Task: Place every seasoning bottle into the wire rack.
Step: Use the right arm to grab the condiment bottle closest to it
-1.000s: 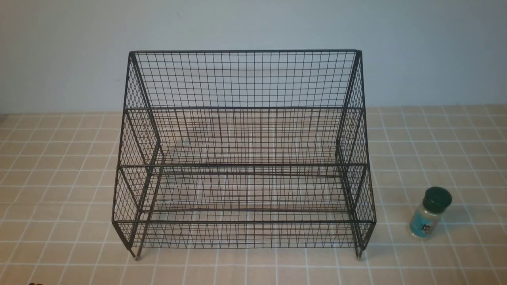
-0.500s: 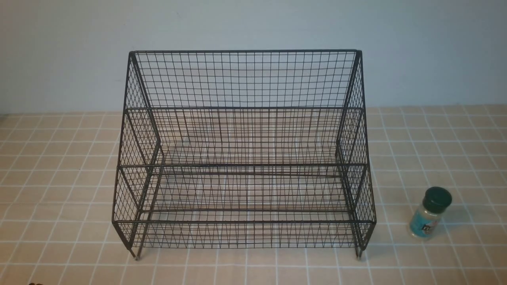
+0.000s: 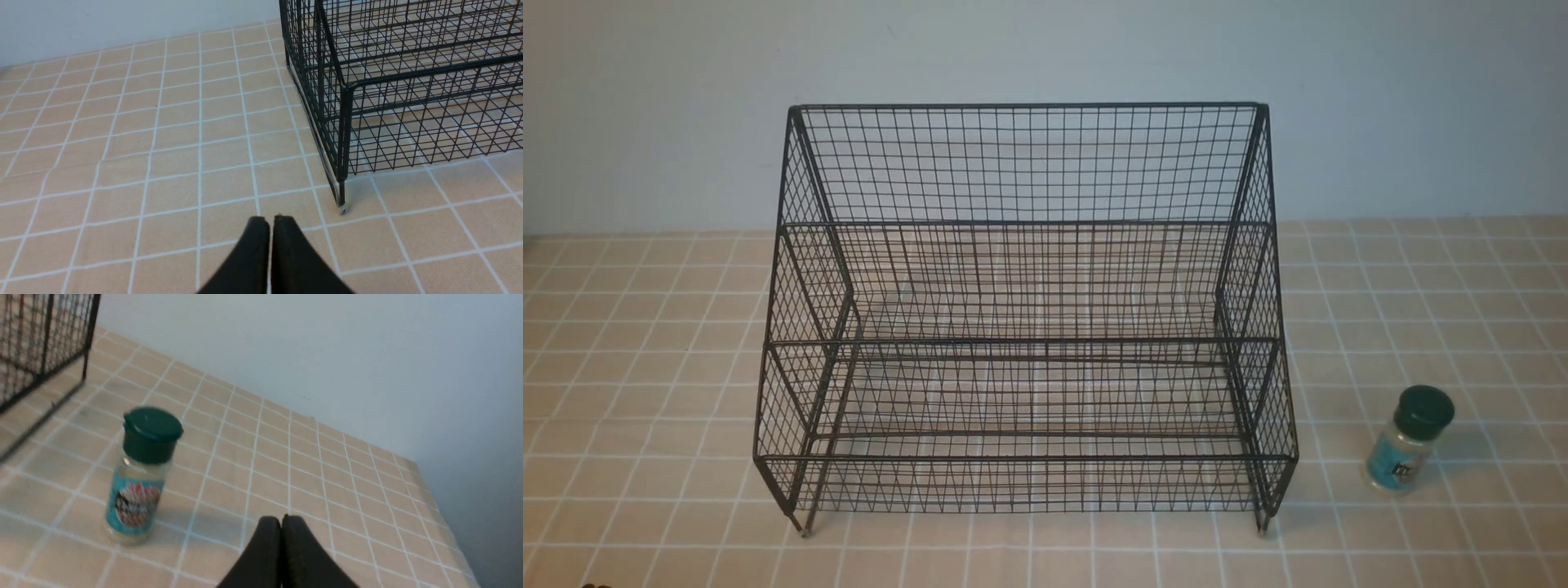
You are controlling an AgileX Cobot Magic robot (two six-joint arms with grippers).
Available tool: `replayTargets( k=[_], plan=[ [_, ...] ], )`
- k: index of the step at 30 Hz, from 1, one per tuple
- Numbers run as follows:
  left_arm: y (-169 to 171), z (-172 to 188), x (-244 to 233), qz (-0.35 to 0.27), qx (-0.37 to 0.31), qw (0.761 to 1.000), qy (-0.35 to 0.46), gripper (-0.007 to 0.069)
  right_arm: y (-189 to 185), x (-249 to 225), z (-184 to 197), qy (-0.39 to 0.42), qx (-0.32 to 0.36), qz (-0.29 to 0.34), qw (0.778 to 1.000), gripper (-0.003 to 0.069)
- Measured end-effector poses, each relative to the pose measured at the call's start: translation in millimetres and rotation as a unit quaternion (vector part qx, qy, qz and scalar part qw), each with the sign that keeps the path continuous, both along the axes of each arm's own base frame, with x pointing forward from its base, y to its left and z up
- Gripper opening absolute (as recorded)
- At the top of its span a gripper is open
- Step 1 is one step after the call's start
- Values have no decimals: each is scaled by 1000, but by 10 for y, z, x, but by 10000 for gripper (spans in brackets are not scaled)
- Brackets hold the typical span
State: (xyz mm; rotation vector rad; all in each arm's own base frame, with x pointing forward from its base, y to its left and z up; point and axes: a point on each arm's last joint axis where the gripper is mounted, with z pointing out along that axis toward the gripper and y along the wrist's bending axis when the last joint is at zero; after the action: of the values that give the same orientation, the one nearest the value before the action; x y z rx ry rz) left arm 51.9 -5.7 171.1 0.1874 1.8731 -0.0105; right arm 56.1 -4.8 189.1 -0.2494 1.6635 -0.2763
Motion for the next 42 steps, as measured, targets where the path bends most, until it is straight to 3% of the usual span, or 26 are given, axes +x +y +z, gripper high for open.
replayTargets(
  k=[3, 7, 22, 30, 34, 37, 41, 42],
  plan=[
    [0, 0, 0, 0, 0, 1000, 0, -7, 54, 5, 97, -54, 114, 24, 992, -15],
    [0, 0, 0, 0, 0, 1000, 0, -7, 86, -5, 217, -112, 262, 50, 957, -15],
    [0, 0, 0, 0, 0, 1000, 0, -7, 112, -58, 418, -211, 309, 100, 922, -15],
    [0, 0, 0, 0, 0, 1000, 0, -7, 94, -89, 597, -223, 338, 98, 909, -15],
    [0, 0, 0, 0, 0, 1000, 0, -7, 75, -23, 989, -146, 346, 58, 925, -15],
    [0, 0, 0, 0, 0, 1000, 0, -7, 62, 239, 1238, 25, 334, -19, 942, -15],
    [0, 0, 0, 0, 0, 1000, 0, -7, 76, 574, 1322, 237, 278, -81, 927, -15],
    [0, 0, 0, 0, 0, 1000, 0, -7, 80, 622, 1344, 249, 274, -83, 925, -15]
  ],
)
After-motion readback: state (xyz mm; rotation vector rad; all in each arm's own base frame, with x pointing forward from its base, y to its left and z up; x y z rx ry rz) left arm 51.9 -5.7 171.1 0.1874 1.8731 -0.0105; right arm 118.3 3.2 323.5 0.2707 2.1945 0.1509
